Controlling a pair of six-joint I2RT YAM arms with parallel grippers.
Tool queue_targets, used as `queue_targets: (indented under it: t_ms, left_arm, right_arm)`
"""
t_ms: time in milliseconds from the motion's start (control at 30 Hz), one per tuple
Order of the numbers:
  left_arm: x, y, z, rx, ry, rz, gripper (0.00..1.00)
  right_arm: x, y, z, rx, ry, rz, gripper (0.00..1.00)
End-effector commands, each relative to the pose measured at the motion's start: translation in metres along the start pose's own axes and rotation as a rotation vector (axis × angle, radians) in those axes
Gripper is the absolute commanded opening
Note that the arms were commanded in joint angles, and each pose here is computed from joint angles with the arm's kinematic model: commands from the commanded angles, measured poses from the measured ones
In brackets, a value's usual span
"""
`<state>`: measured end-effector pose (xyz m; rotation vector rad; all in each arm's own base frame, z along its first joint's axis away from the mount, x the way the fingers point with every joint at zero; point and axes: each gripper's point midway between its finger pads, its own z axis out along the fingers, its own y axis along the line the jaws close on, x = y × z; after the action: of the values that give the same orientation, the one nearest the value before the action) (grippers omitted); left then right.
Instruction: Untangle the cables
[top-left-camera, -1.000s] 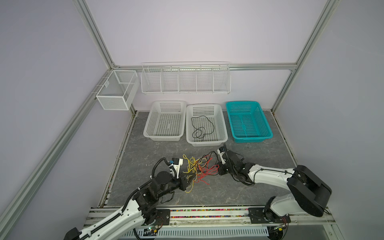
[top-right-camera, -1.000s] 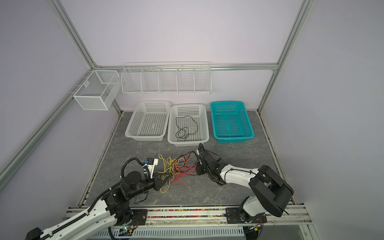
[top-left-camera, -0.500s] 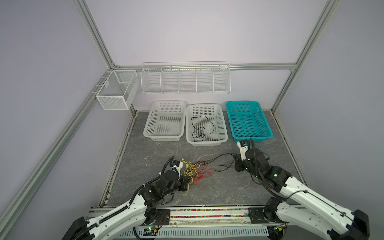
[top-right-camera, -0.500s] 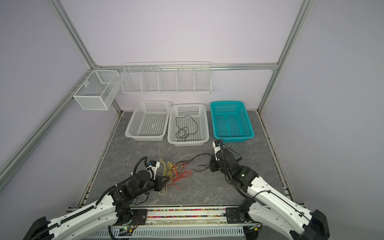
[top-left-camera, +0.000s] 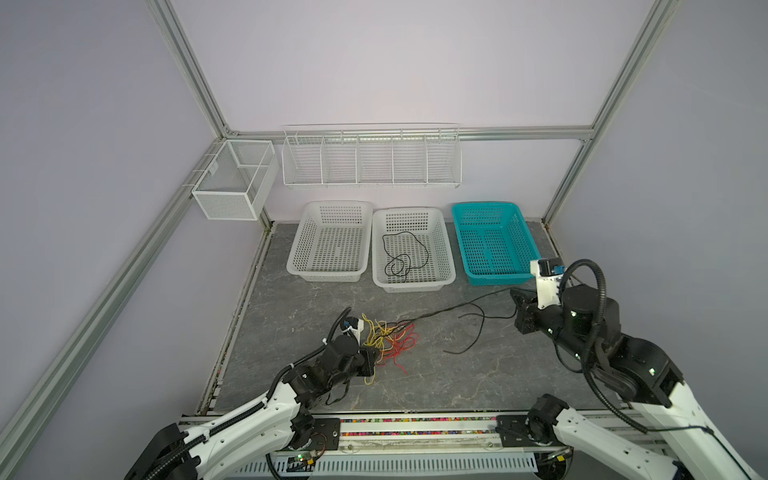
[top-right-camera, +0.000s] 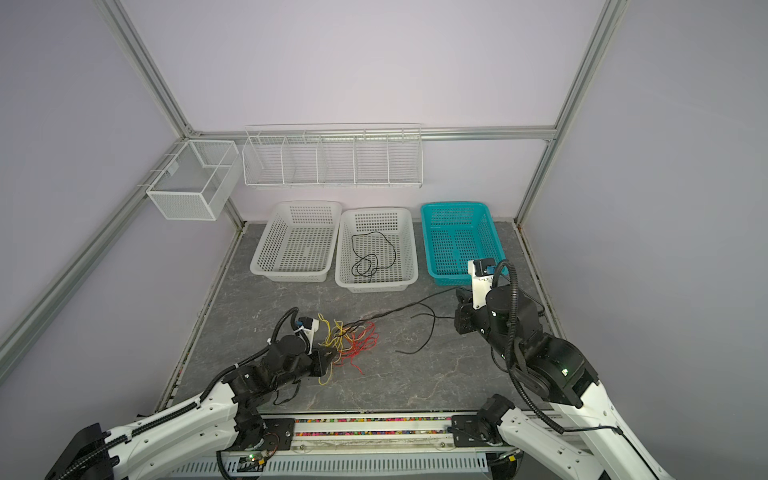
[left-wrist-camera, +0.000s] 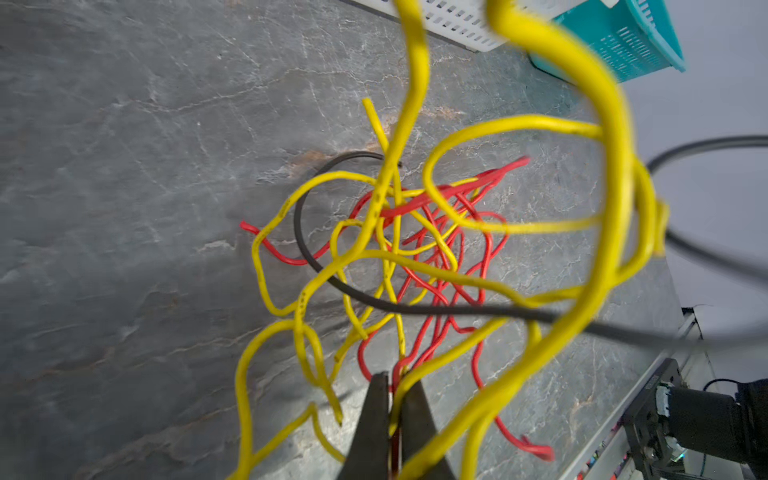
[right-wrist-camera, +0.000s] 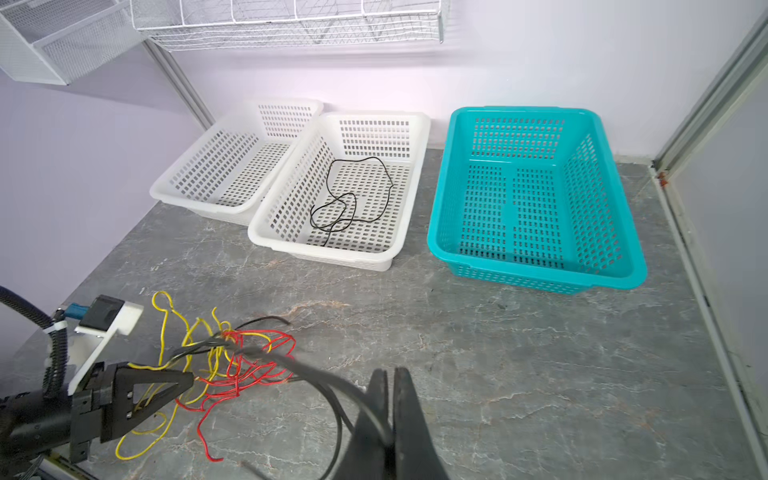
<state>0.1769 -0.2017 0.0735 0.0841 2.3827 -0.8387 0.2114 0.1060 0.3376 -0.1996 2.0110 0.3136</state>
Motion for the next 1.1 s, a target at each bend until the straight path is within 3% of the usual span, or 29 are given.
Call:
queue_targets:
  t_ms: [0, 133, 333, 400, 533, 733, 933, 1067]
  left_arm:
    - [0.002, 0.022, -0.001, -0.096, -0.005, -0.017, 0.00]
    - [0.001, 0.020, 0.000, -0.079, -0.006, -0.021, 0.00]
    - [-0.002, 0.026, 0.001, -0.116, -0.010, -0.023, 0.00]
    - [-0.001, 0.026, 0.003, -0.113, -0.001, -0.027, 0.00]
    - [-0.005, 0.015, 0.005, -0.053, -0.015, -0.041, 0.00]
    - [-0.017, -0.002, 0.001, 0.010, -0.049, -0.037, 0.00]
    - [-0.027, -0.022, -0.004, 0.102, -0.079, -0.027, 0.00]
    - [-0.028, -0.027, -0.005, 0.119, -0.079, -0.015, 0.00]
  right_arm:
    - [-0.013, -0.021, -0.017, 0.098, -0.027, -0.009, 0.06]
    - [-0.013, 0.005, -0.016, -0.045, 0.000, -0.003, 0.06]
    - [-0.007, -0.012, -0.016, 0.043, -0.004, 0.011, 0.06]
    - [-0.003, -0.006, -0.013, 0.015, 0.022, -0.008, 0.06]
    - [0.037, 0.033, 0.012, -0.175, 0.193, -0.041, 0.13]
    - [0.111, 0.049, 0.050, -0.232, 0.423, -0.014, 0.18]
    - [0.133, 0.077, 0.064, -0.360, 0.434, -0.009, 0.37]
    - [0.132, 0.116, 0.077, -0.486, 0.395, -0.106, 0.52]
